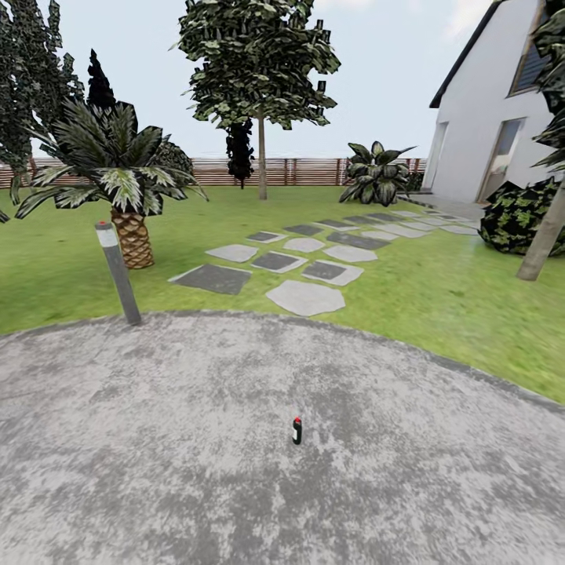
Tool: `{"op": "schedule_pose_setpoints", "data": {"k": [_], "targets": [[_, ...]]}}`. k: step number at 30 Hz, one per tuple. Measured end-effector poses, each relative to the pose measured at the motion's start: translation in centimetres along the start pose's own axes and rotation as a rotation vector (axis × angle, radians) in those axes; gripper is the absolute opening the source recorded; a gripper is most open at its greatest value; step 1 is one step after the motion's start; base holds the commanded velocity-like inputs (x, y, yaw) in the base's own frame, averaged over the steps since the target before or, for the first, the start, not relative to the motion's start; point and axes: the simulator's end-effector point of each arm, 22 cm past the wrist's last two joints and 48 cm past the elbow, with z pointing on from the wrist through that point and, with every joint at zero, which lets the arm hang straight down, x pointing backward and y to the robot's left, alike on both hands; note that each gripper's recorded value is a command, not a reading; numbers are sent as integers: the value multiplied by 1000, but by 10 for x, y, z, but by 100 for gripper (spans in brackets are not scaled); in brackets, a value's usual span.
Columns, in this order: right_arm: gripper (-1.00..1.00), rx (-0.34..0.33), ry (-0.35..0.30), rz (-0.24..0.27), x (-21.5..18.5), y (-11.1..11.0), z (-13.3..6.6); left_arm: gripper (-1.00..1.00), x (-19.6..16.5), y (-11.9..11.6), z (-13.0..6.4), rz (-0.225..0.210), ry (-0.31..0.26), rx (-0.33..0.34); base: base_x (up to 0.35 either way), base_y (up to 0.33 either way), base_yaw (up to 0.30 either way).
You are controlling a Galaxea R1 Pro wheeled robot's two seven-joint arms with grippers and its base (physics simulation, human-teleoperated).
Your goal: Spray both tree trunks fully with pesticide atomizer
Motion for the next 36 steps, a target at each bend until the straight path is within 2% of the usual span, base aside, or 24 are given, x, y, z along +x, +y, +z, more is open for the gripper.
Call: {"op": "schedule_pose_setpoints", "data": {"k": [9,26,36], "targets": [[100,0,0,0,0,0,0,100,0,0,0,-1,0,0,275,217,-177],[100,0,-2,1,-1,1,0,100,0,0,0,-2,1,1,182,267,-16],[100,1,-4,2,-2,1,1,100,-1,0,0,-2,-3,1,167,278,-232]]}}
